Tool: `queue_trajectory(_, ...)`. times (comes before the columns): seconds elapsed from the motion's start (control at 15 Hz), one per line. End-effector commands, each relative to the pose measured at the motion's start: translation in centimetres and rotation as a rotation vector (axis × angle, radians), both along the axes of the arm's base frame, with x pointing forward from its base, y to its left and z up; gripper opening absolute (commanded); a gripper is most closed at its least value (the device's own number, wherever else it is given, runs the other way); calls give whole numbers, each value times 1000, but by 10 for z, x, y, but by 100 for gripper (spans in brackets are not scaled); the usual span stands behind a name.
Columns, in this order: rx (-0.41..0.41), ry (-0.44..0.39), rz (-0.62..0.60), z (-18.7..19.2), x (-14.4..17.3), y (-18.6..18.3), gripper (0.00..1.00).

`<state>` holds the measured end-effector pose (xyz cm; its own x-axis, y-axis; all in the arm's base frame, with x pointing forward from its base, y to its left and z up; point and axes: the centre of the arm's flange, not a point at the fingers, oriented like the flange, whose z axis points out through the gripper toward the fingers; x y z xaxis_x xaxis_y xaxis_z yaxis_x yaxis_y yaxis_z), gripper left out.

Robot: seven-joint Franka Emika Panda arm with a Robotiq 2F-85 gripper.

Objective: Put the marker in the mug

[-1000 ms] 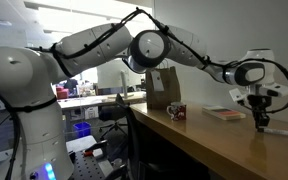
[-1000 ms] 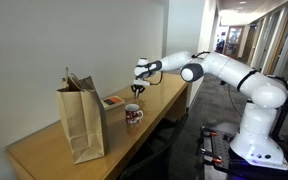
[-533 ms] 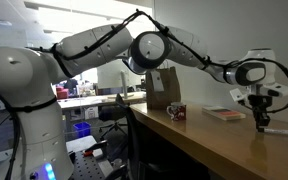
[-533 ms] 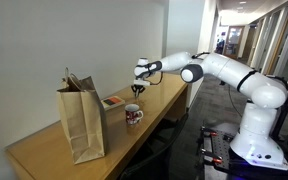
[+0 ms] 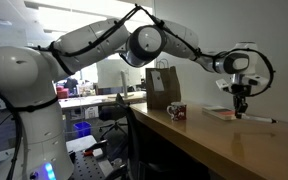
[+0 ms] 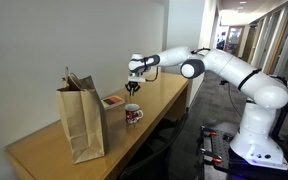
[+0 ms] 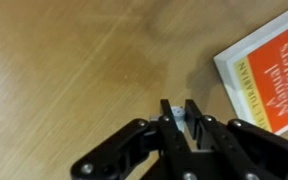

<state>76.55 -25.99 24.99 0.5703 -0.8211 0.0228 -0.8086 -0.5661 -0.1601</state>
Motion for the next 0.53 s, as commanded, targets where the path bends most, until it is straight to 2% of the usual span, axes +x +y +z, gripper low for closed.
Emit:
queue_trajectory(0.0, 81, 44, 64, 26, -50, 42, 5)
queue_trajectory(0.47, 193, 81, 238, 52, -100, 126, 5)
